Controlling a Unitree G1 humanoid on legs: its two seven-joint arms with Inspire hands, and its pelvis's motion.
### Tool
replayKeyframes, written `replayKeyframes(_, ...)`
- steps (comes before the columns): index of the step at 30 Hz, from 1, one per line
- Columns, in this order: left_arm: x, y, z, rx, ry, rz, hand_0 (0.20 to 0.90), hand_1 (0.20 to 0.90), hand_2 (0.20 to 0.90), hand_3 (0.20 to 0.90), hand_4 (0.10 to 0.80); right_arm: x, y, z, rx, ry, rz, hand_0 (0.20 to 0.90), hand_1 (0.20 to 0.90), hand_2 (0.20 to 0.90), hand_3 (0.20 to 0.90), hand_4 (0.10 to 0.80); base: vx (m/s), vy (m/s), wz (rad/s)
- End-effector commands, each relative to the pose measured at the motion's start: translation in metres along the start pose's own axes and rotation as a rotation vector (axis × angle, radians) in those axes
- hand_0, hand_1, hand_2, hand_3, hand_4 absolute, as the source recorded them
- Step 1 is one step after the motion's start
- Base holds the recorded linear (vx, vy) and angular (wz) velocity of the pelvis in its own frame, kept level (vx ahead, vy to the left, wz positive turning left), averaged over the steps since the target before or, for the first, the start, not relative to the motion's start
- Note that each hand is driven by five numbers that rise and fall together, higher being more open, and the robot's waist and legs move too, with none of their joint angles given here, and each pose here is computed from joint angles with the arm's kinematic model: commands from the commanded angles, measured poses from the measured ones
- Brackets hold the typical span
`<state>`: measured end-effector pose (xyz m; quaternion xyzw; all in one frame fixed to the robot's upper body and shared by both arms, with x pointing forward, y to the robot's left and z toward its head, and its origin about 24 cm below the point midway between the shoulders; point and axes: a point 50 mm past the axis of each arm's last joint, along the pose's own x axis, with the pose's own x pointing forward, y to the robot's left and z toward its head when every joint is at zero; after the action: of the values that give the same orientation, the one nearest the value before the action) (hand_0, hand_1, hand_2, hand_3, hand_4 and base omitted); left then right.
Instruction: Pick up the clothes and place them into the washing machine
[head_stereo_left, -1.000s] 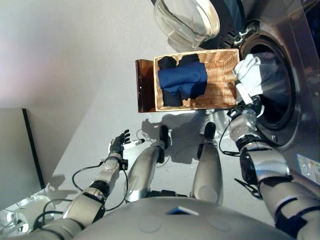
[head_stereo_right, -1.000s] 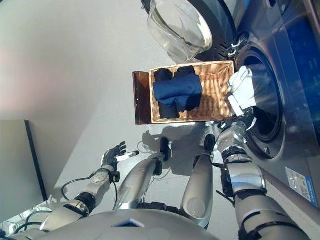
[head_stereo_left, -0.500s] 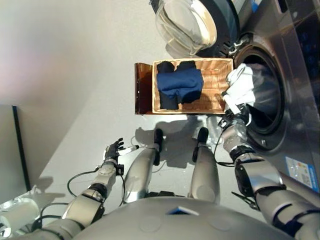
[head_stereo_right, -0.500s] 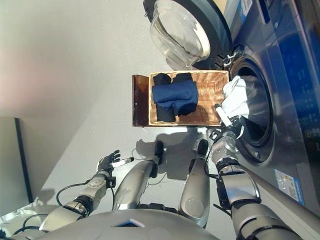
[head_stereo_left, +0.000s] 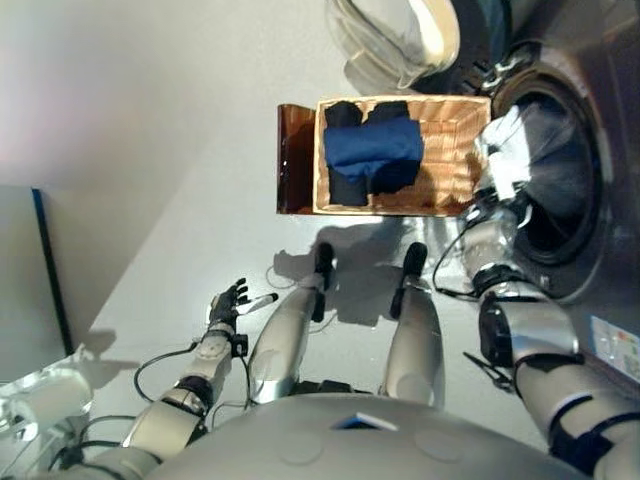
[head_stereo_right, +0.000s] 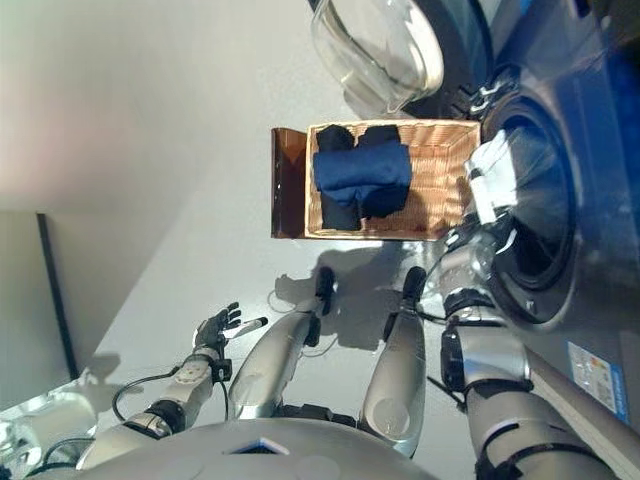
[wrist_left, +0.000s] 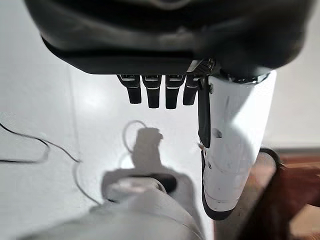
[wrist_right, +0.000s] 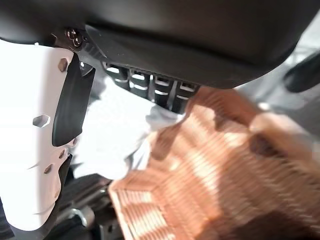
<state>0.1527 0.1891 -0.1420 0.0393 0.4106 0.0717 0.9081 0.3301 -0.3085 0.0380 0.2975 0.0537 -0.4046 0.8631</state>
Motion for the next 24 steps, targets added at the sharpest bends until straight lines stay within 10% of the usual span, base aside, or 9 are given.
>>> replayKeyframes(1, 0.001, 0.031, 0.011, 0.04, -0.066, 0.083, 0.9, 0.9, 0.9, 0.9, 0.8, 0.002, 0.049, 0.089, 0.016, -0.305, 0.128, 0.9, 0.9, 0.9, 0.9, 0.8, 0.01, 0.048, -0.03)
replayKeyframes(14, 0.001, 0.012, 0.038, 0.022, -0.212, -0.003, 0.9, 0.9, 0.9, 0.9, 0.8, -0.031, 0.085, 0.229, 0.086, -0.752, 0.158, 0.9, 0.9, 0.9, 0.9, 0.8, 0.02, 0.027, -0.03)
replayKeyframes(24, 0.002, 0.017, 0.028, 0.022, -0.151, 0.015, 0.9, 0.9, 0.9, 0.9, 0.8, -0.017, 0.088, 0.194, 0.017, -0.604, 0.212, 0.9, 0.9, 0.9, 0.9, 0.8, 0.009, -0.004, -0.01)
